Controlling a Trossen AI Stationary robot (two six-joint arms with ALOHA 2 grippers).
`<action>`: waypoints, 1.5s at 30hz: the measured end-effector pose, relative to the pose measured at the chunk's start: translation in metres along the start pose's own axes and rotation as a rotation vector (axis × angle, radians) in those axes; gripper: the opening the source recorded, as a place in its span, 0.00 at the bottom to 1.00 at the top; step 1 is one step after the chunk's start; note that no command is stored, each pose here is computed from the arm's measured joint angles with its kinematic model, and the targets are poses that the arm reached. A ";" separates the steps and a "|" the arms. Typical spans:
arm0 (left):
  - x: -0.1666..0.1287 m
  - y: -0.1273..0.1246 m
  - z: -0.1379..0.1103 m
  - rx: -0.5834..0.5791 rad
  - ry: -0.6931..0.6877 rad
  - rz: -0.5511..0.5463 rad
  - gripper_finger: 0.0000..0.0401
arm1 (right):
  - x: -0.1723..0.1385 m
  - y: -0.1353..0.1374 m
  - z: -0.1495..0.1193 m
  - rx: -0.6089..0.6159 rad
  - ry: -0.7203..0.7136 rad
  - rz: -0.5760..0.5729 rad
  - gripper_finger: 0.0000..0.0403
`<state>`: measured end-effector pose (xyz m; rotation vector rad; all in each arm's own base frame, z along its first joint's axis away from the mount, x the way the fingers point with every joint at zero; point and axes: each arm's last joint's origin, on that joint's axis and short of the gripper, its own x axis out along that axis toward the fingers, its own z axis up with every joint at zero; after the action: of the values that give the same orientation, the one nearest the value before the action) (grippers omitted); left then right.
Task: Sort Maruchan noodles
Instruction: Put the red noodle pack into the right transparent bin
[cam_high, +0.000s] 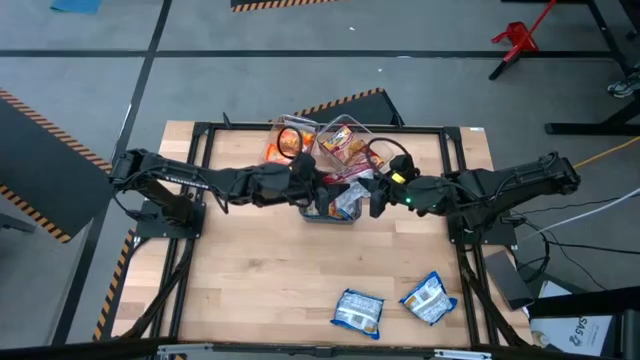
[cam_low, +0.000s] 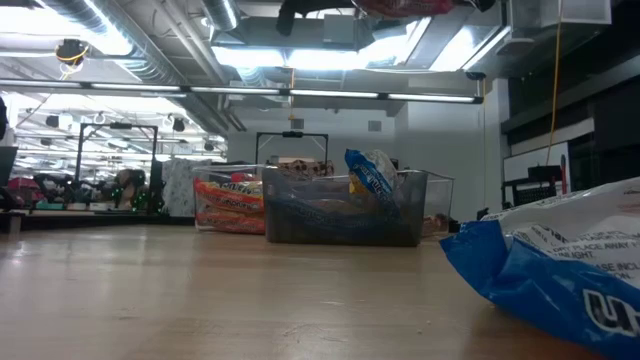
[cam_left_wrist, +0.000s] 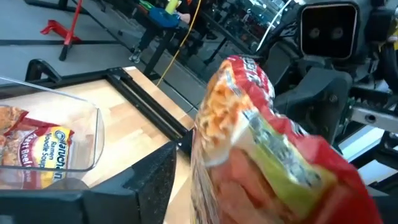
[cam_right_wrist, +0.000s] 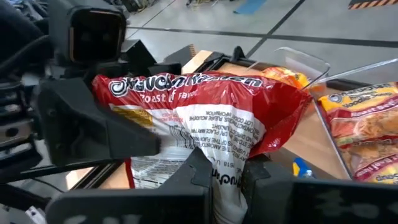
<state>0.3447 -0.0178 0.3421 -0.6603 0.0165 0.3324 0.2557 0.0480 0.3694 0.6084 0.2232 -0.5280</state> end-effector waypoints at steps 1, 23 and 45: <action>0.000 0.000 0.000 0.002 0.004 0.003 0.57 | 0.000 0.000 0.000 -0.001 -0.004 -0.005 0.04; 0.001 0.005 0.003 0.224 -0.055 0.101 0.18 | -0.016 -0.004 0.009 -0.177 0.027 0.071 0.60; 0.081 0.059 0.003 1.235 0.056 0.502 0.17 | -0.063 -0.049 0.018 -0.206 0.127 -0.083 0.57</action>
<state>0.4034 0.0513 0.2993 0.5799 0.4145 0.6916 0.1777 0.0290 0.3823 0.4339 0.4192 -0.5397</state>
